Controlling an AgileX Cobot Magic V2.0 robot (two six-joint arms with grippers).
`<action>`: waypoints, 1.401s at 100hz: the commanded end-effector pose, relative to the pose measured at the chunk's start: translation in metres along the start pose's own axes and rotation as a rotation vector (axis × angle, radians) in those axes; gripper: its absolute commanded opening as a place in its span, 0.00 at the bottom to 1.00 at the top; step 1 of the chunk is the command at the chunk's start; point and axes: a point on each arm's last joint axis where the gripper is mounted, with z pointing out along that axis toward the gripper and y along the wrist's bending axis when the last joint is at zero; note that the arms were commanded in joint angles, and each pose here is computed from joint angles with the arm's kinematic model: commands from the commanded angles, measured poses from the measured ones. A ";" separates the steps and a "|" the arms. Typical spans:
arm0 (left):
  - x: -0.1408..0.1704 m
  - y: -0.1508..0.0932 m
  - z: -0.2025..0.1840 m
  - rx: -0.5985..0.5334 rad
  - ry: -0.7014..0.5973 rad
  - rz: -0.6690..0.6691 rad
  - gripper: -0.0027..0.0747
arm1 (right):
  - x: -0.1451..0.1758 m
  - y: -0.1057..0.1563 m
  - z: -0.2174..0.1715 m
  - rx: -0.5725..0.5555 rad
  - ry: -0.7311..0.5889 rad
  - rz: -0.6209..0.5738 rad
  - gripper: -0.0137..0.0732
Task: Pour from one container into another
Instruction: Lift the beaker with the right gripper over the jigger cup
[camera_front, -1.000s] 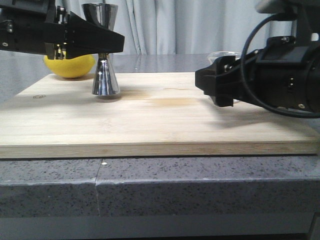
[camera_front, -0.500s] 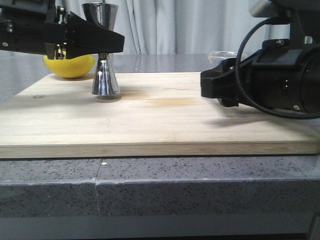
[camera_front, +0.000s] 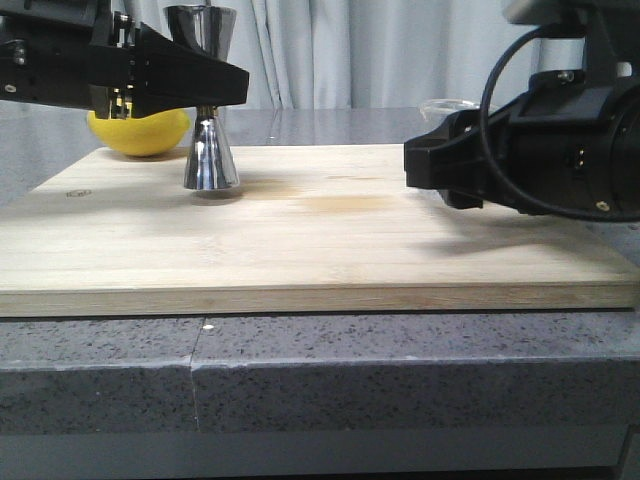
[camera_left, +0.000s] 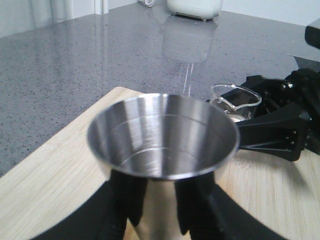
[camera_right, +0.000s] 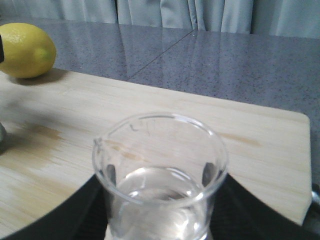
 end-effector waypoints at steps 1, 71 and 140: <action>-0.031 -0.011 -0.002 0.067 -0.149 0.030 0.28 | -0.029 -0.001 0.000 -0.001 -0.130 0.000 0.53; -0.031 -0.011 -0.002 0.067 -0.149 0.030 0.28 | -0.175 0.025 0.040 -0.135 0.118 -0.101 0.53; -0.031 -0.011 -0.002 0.067 -0.149 0.030 0.28 | -0.232 0.079 0.068 -0.256 0.310 -0.620 0.53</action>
